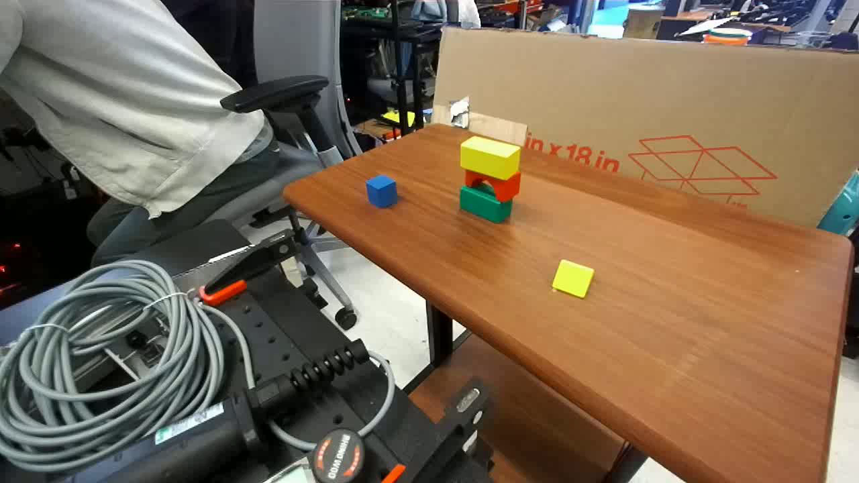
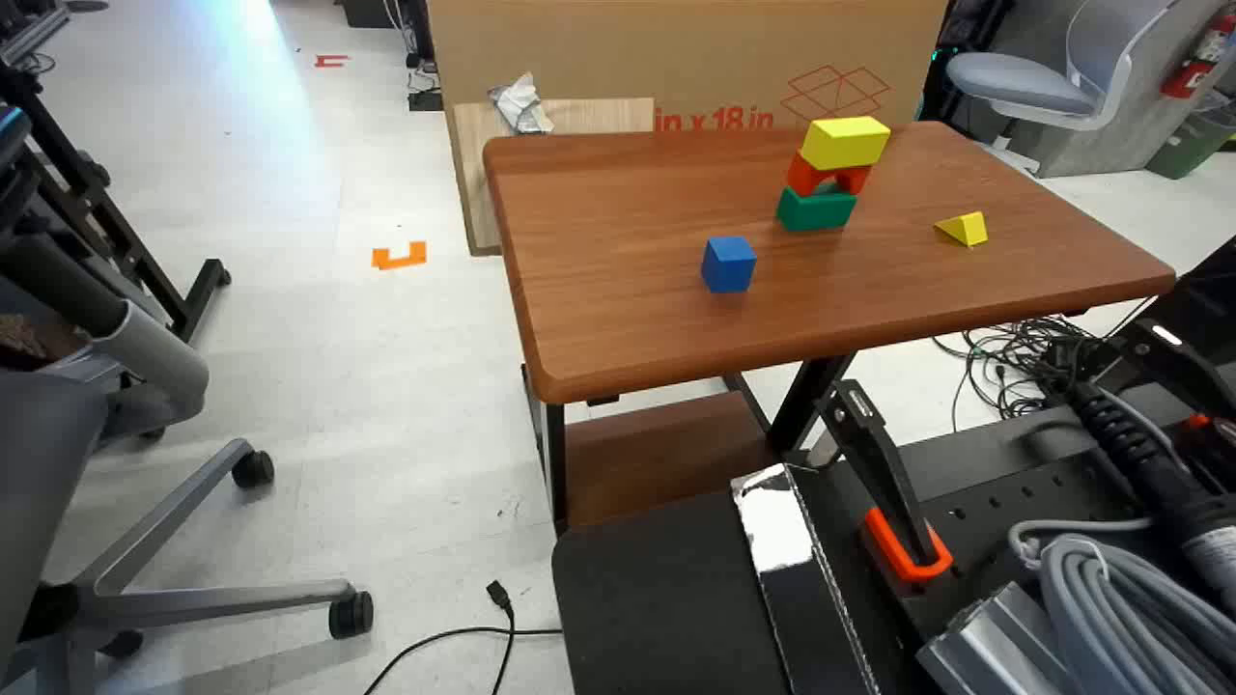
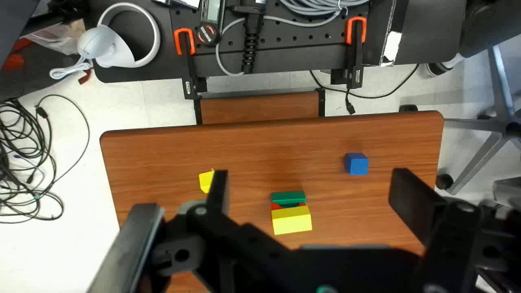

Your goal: Pick up the yellow rectangle object and put it on the blue square object

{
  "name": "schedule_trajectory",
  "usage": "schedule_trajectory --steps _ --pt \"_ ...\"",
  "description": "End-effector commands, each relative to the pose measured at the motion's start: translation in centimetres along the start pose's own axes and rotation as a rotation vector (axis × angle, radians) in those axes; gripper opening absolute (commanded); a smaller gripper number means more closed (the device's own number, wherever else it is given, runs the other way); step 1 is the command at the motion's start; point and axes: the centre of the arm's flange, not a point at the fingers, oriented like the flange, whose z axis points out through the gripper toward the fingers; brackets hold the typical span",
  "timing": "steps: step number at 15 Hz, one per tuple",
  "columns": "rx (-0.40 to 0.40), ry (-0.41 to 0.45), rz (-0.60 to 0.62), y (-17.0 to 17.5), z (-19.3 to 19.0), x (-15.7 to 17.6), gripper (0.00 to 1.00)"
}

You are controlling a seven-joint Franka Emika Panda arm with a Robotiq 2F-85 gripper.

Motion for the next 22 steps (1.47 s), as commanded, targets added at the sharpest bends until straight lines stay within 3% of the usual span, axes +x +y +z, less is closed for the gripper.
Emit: schedule_trajectory --steps 1,18,22 --pt "0.000 0.000 0.000 0.0 0.0 0.0 1.00" --pt "0.000 0.000 0.000 0.0 0.0 0.0 1.00" --pt "-0.003 -0.029 0.027 0.5 2.1 1.4 1.00"
